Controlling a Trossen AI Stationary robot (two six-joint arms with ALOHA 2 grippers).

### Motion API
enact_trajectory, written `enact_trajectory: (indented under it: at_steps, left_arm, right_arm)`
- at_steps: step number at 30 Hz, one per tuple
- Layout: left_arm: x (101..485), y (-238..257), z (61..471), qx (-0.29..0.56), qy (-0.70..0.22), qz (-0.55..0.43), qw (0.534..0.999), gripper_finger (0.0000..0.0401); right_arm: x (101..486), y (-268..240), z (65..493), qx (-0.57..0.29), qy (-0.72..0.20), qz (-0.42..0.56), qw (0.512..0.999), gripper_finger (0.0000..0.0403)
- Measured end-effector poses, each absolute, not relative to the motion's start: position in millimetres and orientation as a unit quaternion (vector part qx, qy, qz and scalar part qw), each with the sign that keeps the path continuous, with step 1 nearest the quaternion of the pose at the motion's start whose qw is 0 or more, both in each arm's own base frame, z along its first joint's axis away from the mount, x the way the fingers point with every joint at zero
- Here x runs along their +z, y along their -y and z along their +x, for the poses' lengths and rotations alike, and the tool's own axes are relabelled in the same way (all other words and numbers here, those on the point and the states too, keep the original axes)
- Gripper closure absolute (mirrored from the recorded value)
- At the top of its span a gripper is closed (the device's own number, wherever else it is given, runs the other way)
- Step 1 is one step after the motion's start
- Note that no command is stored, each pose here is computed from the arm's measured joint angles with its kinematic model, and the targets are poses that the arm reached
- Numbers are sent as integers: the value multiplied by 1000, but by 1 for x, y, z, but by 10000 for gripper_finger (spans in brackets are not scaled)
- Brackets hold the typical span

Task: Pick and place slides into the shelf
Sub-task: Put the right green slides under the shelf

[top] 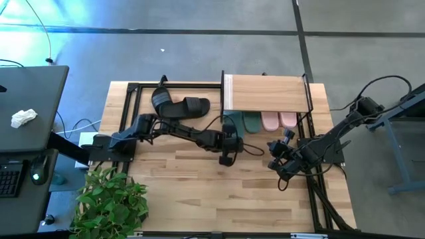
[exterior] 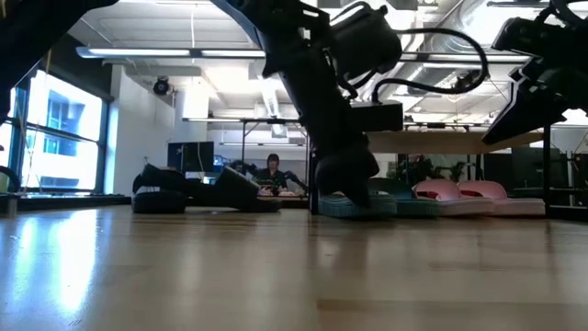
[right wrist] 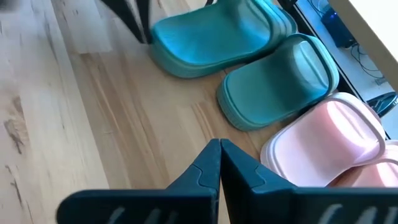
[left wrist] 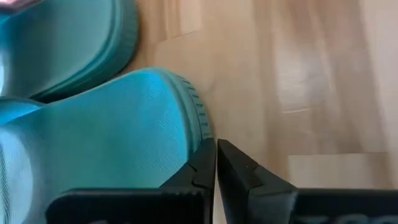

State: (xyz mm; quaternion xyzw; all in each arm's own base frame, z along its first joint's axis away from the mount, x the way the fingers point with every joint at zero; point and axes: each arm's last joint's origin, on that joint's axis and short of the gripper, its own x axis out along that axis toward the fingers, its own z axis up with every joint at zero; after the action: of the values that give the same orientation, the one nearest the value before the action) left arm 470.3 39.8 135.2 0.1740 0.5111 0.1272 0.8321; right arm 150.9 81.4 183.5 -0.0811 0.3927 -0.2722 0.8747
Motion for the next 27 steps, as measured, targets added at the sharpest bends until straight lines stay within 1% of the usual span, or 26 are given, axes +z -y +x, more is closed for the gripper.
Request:
enact_trajectory:
  at_steps: [17,27]
  left_arm:
    - [135,-66,467,161,-518,169,823,400]
    - [120,-73,467,155,-533,162,816,400]
  right_arm:
    - [183,-82,151,-267,-398,-78,874,403]
    - [183,-82,151,-267,-397,-77,875,403]
